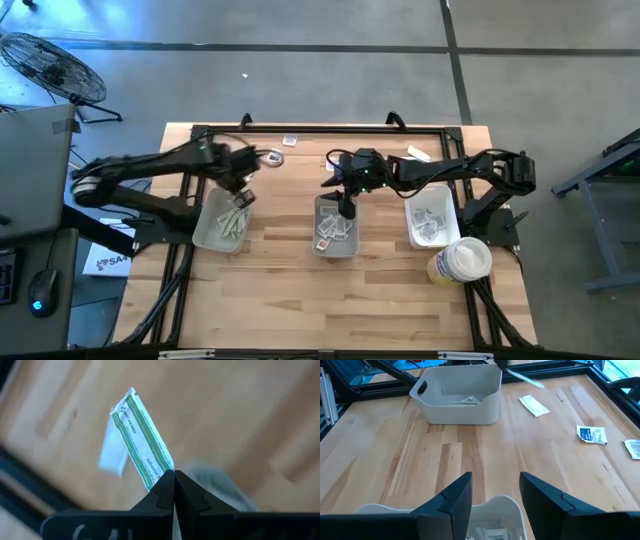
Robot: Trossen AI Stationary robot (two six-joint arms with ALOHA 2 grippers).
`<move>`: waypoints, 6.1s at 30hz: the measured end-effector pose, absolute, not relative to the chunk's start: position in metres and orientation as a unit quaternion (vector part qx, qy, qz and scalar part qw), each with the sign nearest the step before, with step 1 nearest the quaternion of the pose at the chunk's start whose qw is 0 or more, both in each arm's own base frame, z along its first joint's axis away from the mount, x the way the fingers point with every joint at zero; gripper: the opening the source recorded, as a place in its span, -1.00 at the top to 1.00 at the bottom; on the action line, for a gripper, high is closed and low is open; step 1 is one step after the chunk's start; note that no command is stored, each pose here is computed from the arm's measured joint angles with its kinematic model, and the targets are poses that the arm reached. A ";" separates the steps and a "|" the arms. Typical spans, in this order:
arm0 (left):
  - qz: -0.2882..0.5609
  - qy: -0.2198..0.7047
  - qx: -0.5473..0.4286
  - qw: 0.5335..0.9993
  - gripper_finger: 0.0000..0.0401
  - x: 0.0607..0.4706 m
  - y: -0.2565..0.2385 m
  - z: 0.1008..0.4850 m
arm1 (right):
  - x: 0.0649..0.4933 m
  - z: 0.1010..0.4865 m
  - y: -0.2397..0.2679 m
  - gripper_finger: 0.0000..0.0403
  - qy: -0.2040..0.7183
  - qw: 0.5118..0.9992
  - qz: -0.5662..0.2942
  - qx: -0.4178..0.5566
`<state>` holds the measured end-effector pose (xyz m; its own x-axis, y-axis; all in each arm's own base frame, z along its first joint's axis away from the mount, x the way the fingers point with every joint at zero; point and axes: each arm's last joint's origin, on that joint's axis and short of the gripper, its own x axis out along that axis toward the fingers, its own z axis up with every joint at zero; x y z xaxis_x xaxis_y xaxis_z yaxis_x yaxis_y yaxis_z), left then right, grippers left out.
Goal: Pick & Place First Aid Supplies
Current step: Put the bandage pack into the left gray bin
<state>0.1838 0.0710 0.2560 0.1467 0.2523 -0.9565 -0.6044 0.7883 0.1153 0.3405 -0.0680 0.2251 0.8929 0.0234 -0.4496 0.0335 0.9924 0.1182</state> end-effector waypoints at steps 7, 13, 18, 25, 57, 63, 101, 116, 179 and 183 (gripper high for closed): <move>0.263 0.590 -0.232 0.728 1.00 0.135 0.023 0.277 | 0.341 0.225 -0.068 0.23 0.231 0.971 -0.002 0.061; 0.228 0.595 -0.259 0.726 1.00 0.131 0.003 0.257 | 0.341 0.227 -0.068 0.23 0.223 0.973 -0.005 0.057; 0.231 0.613 -0.253 0.712 1.00 0.137 -0.001 0.224 | 0.341 0.227 -0.068 0.24 0.222 0.973 -0.005 0.057; 0.265 0.634 -0.220 0.692 0.88 0.145 0.001 0.204 | 0.341 0.226 -0.068 0.23 0.224 0.973 -0.004 0.057; 0.484 0.392 -0.160 0.766 0.47 0.194 0.094 0.257 | 0.348 0.210 -0.070 0.26 0.242 0.970 0.005 0.032; 0.478 0.454 -0.209 0.722 0.44 0.208 0.121 0.224 | 0.348 0.210 -0.070 0.26 0.240 0.970 0.006 0.032; 0.520 0.520 -0.315 0.600 0.59 0.217 0.145 0.133 | 0.349 0.210 -0.065 0.29 0.239 0.970 0.012 0.038; 0.501 0.527 -0.281 0.626 0.99 0.219 0.137 0.131 | 0.349 0.210 -0.065 0.30 0.239 0.970 0.009 0.048; 0.061 0.449 -0.438 0.776 1.00 0.113 0.037 0.192 | 0.352 0.211 -0.051 0.29 0.236 0.969 0.017 0.069; 0.134 0.459 -0.438 0.761 1.00 0.110 0.042 0.188 | 0.353 0.213 -0.051 0.29 0.224 0.972 0.017 0.067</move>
